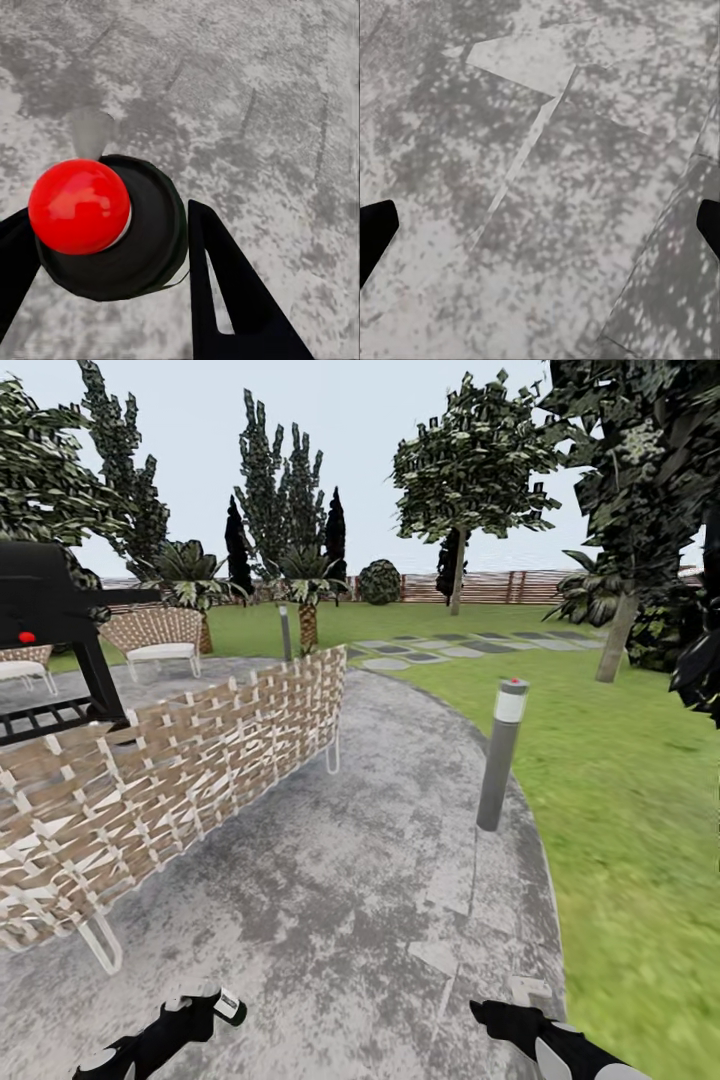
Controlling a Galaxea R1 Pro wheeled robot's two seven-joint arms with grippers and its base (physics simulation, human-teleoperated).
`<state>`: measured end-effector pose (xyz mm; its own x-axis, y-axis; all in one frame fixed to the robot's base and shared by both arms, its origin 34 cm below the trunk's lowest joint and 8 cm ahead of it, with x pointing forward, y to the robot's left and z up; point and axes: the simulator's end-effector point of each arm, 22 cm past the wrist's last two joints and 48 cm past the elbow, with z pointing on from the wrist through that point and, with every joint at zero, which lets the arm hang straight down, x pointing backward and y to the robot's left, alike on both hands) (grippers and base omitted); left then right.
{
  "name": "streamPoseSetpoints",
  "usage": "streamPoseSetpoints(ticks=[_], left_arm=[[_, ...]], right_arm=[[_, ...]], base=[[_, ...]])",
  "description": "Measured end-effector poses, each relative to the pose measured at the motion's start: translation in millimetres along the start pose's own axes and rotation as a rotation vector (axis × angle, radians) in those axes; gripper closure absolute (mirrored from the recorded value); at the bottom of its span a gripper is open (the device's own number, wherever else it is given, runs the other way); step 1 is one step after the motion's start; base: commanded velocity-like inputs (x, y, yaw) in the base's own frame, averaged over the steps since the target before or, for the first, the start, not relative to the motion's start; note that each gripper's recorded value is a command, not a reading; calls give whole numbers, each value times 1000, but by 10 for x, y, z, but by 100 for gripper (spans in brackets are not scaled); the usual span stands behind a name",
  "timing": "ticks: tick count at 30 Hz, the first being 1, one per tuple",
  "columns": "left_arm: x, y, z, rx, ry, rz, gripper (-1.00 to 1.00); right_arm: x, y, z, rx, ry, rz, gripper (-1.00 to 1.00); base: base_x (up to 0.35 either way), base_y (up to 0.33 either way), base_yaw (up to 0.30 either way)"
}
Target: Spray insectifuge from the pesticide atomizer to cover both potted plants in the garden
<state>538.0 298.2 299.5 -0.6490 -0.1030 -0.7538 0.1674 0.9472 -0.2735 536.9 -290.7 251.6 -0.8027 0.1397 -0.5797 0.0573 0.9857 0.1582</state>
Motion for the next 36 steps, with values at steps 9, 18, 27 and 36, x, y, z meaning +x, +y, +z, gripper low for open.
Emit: streamPoseSetpoints(ticks=[9,18,27,36], left_arm=[[19,-1217,503,59,-11,-43,100],[104,-1318,523,71,6,-55,100],[-9,-1059,477,31,-19,-34,100],[-29,-1069,483,32,-22,-28,100]], right_arm=[[-2,203,23,-33,-1,-8,-100],[-2,217,25,-36,-2,-5,-100],[-5,220,25,-37,-2,-8,-100],[-1,220,25,-37,-1,-9,-100]], base=[[340,0,0],[340,0,0],[341,0,0],[341,0,0]])
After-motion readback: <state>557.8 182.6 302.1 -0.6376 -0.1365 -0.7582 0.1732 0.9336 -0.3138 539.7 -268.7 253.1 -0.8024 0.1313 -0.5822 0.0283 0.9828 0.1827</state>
